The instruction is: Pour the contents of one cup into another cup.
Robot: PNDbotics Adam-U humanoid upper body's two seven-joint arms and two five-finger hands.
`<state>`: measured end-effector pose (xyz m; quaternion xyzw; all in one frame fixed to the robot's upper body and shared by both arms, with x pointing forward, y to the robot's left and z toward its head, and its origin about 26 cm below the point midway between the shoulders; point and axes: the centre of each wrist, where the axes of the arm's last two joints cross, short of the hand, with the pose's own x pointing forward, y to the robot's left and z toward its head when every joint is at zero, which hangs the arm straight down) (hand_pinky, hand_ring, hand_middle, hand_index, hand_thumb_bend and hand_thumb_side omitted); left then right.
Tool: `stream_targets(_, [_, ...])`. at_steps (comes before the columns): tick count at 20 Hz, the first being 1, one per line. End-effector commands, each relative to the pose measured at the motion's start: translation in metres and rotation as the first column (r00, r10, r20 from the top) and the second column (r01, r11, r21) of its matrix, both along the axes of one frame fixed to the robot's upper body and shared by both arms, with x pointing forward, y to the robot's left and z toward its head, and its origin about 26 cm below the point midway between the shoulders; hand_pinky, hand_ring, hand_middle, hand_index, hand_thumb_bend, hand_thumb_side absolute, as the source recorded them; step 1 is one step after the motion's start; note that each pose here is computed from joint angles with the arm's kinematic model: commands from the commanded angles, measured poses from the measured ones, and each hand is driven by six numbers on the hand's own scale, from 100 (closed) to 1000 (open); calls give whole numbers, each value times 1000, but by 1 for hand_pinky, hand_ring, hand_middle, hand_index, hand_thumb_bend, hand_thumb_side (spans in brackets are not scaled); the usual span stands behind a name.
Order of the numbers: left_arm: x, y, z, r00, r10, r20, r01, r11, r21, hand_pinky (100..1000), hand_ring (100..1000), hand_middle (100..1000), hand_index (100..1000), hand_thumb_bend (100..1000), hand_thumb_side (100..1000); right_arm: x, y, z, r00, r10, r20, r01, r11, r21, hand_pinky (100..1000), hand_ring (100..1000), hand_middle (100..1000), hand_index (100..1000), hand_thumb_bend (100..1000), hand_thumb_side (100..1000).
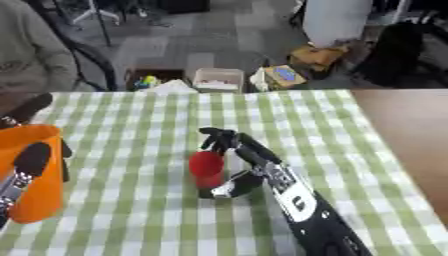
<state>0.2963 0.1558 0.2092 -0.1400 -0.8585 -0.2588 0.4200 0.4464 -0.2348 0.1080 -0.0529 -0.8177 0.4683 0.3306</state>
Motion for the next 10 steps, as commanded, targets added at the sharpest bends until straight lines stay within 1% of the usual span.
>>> stream_targets(1, [-3,0,8,999,-22,26,22,1000,2,244,250,332,964,100,480,4,3,10,999,34,17,-34,999,-21,559,617,670,968,672,380])
stream_targets(8, [-3,0,7,999,-26,20,26,1000,9,244,249,332,964,100,476,4,7,4,998,63,-23,-64,997,-32,552,609,661,968,671,386])
stream_targets(10, [-3,0,7,999,-26,19,26,1000,9,244,249,331,964,100,474,4,8,0,997,61,-40,-62,998,-28,543,596,641,966,669,384])
